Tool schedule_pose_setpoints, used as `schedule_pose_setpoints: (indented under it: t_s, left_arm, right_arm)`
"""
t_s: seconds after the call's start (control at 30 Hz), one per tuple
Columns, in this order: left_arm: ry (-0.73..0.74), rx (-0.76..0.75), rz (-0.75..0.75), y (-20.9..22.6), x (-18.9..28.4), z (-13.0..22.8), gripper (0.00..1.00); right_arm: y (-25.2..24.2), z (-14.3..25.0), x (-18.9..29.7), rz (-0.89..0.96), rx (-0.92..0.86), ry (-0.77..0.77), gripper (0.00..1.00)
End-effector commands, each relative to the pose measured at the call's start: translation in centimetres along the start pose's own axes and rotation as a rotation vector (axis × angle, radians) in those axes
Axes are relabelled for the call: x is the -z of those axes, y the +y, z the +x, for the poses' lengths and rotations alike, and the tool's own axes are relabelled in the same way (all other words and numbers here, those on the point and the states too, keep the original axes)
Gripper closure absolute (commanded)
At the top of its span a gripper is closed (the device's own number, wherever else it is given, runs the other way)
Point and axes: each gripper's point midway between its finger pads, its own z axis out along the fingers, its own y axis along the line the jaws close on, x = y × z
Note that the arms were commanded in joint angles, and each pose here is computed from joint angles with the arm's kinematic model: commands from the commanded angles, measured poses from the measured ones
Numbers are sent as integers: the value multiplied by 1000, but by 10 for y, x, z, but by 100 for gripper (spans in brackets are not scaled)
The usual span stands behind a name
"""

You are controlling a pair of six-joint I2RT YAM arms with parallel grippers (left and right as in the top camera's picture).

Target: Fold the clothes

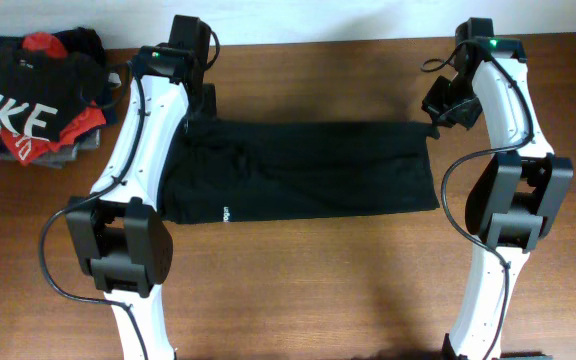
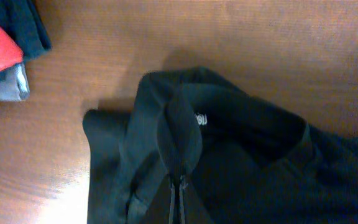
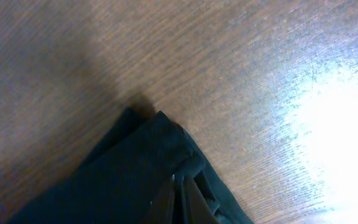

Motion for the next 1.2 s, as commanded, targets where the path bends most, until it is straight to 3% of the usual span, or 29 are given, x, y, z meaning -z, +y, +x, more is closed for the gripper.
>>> schedule_pose_setpoints:
  t_s: [0.0,0.37,0.47,0.53,0.6,0.67,0.73,0.97,1.03,1.17]
  left_arm:
    - [4,31,8,8,16,3,99]
    - [126,70,-22,13,13,34,97]
    - [159,62,-30,13,5,43,91]
    - [184,56,-36,13,-1,49,69]
    - [202,51,-41,13,-6,55,52]
    - [218,47,-44,13,-9,60,38]
    - [226,45,-47,13,-11,63,34]
    - [213,48,-42,12,-12,59,30]
    - [190,54,-16,7,-13,53,29]
    - [138,-52,197,-30,-12,39,28]
  right_arm:
    - [-7,-7,31,18,3,-63,96]
    - [-28,28,54,94,64,45,96]
    - [-34,39,55,121,86,94,96]
    - [-36,44,56,134,91,112,95]
    - [-38,48,57,152,100,120,85]
    - [-37,52,57,158,129,132,59]
    - [-36,56,58,162,142,144,42]
    - [-34,65,59,173,172,172,36]
    - [-34,65,59,173,172,172,28]
    - [-33,64,59,170,173,167,21]
